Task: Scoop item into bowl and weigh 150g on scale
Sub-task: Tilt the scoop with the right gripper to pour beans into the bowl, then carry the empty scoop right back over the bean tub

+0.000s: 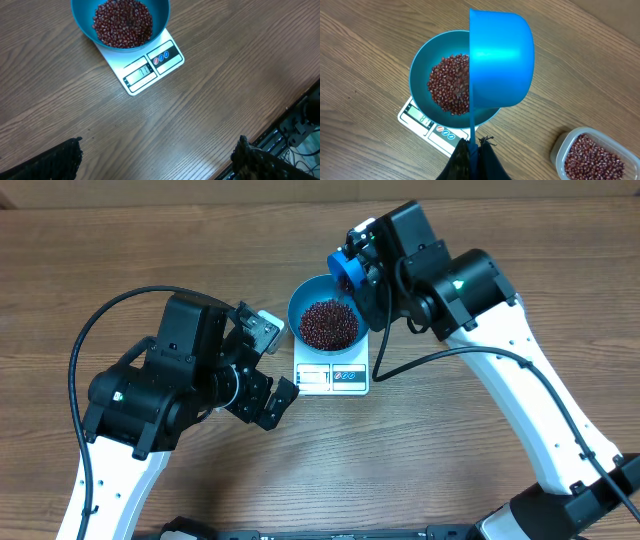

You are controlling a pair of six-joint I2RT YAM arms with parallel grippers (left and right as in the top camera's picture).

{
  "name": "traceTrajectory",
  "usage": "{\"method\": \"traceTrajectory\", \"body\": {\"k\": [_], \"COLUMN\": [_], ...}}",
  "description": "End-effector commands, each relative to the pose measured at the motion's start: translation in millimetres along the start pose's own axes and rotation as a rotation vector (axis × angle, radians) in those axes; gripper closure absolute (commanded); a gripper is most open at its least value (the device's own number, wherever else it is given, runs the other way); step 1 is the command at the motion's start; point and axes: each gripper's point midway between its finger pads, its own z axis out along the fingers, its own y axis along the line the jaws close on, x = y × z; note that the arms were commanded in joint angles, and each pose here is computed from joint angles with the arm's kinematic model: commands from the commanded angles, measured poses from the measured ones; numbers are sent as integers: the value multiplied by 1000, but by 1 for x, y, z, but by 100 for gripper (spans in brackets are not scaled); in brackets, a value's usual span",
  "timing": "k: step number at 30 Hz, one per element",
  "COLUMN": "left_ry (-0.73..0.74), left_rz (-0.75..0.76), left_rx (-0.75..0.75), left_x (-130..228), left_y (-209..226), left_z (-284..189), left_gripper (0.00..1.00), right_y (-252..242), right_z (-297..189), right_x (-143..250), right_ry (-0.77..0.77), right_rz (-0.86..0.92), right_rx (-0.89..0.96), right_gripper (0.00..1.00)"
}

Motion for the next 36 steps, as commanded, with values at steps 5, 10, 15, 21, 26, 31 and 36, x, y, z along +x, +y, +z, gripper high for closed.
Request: {"method": "traceTrajectory", "body": {"k": [5,10,15,21,26,31,36], "left_ry": [3,3,3,3,3,3,3], "left_rz": [27,27,27,27,27,27,27], "left_rx": [-3,-3,-3,-3,-3,-3,-3], "left_x": [-1,-1,-1,-1,-1,-1,-1], "left_y": [0,0,0,0,0,0,0], "left_z": [1,1,1,1,1,1,1], "left_gripper": [0,0,0,0,0,0,0], "right_y": [-1,0,5,6,6,11,7], "right_z": [18,32,39,40,37,36,34], "right_x": [2,6,9,9,8,7,7], "right_ry": [34,70,90,93,93,93,97], "right_rz": [-34,-37,-48,-54,-99,-136,-153], "right_rx": [74,71,65,68,155,160,215], "right_gripper": [96,96,96,96,96,96,96]}}
